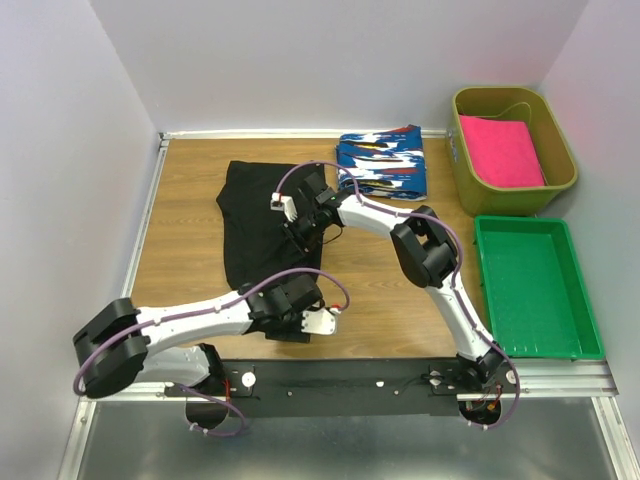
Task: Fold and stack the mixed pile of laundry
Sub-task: Fold the shorts at the center of the board.
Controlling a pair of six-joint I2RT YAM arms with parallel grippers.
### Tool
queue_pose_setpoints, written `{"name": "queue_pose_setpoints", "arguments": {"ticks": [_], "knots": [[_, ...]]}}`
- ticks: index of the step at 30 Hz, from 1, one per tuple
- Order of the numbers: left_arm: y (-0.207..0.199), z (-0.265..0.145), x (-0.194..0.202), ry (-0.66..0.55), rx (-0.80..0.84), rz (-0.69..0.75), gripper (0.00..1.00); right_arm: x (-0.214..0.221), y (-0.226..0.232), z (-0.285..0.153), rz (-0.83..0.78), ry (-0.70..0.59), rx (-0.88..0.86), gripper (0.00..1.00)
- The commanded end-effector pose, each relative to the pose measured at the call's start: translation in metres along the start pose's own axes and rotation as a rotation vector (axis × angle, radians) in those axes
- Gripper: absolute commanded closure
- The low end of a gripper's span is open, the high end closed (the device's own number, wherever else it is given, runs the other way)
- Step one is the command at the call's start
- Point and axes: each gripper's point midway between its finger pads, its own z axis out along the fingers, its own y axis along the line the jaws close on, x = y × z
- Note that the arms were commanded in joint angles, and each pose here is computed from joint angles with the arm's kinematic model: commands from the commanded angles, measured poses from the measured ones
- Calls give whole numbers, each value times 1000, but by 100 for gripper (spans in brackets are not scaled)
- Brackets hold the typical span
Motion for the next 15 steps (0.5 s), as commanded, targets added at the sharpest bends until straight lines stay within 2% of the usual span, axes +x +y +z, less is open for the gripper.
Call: {"name": "queue_pose_setpoints", "arguments": {"ticks": [1,8,9,10,12,13,15], "knots": [[6,16,7,79,-101,-61,17,99,-51,22,160,225,108,56],[0,37,22,176,-109,-76,18,103,-51,23,153,235,97,57],[2,38,22,176,-118,-81,24,103,-50,22,148,238,97,57],[5,38,19,165,-135,-83,38,103,-50,22,149,240,97,57],[12,35,16,147,-164,-88,51,103,-50,21,146,239,99,58],[14,32,15,141,-175,-86,70,104,-49,20,144,238,100,58],[24,19,1,91,-187,-99,83,108,-46,19,137,240,103,58]]}}
